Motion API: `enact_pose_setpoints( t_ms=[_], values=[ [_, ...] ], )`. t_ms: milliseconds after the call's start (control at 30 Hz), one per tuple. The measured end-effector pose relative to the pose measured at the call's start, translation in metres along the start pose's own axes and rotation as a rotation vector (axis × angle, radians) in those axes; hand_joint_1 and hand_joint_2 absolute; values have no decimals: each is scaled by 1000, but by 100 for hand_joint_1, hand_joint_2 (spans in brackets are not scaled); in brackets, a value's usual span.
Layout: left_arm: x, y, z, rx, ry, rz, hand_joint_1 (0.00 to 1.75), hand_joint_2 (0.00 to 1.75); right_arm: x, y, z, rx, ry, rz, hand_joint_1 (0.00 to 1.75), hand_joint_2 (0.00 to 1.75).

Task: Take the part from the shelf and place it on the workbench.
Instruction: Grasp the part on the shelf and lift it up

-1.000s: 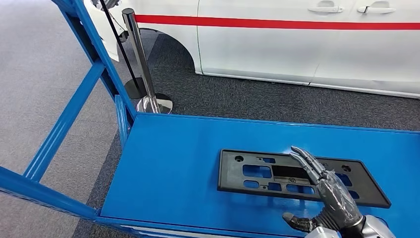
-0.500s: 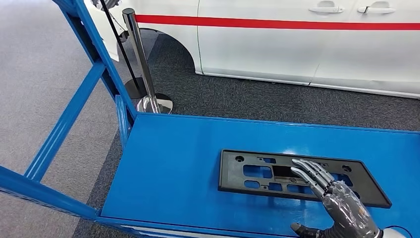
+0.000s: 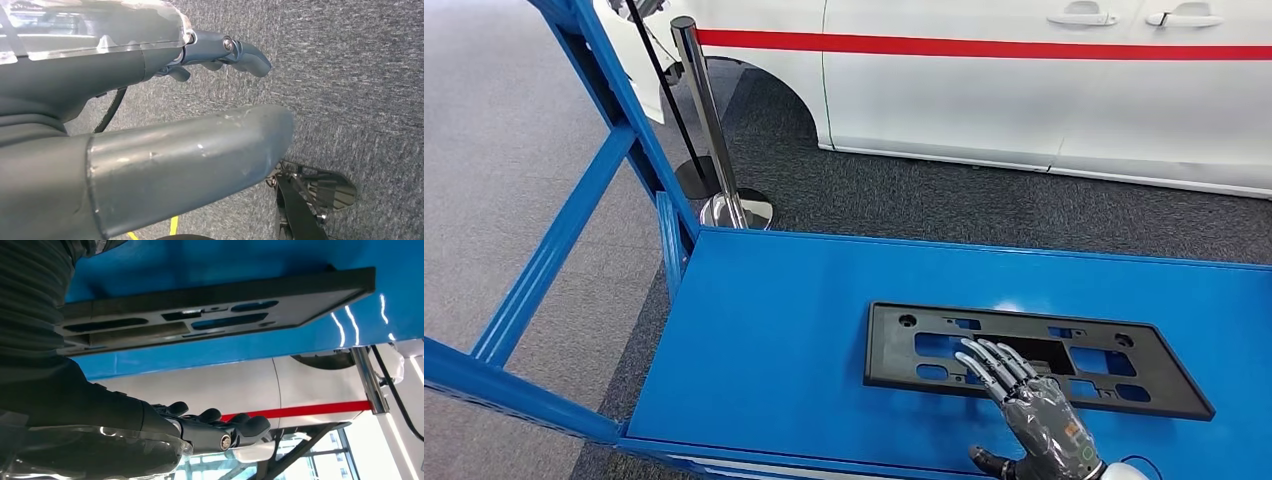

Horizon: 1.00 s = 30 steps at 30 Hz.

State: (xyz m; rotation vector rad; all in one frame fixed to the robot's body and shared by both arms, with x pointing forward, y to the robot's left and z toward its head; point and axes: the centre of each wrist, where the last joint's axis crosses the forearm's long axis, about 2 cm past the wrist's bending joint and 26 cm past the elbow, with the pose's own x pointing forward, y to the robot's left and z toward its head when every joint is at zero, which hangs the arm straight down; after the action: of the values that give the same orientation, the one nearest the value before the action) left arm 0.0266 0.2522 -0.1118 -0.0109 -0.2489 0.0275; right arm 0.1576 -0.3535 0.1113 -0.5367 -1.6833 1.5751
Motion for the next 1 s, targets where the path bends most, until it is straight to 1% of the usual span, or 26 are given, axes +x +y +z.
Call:
enact_pose_setpoints(
  t_ms=[267, 533, 733, 867, 1000],
  values=[
    [0, 0, 0, -2, 2, -13, 0, 0, 1, 25, -19, 53, 23, 14, 0, 175],
    [0, 0, 0, -3, 2, -17, 0, 0, 0, 33, -28, 61, 28, 19, 0, 175],
    [1, 0, 0, -8, 3, -36, 0, 0, 1, 38, -46, -1, 61, 164, 0, 175],
    [1, 0, 0, -13, 3, -49, 0, 0, 2, 46, -61, -60, 106, 254, 0, 175],
    [2, 0, 0, -15, 1, -57, 0, 0, -1, 58, -69, -105, 164, 303, 0, 175]
  ],
)
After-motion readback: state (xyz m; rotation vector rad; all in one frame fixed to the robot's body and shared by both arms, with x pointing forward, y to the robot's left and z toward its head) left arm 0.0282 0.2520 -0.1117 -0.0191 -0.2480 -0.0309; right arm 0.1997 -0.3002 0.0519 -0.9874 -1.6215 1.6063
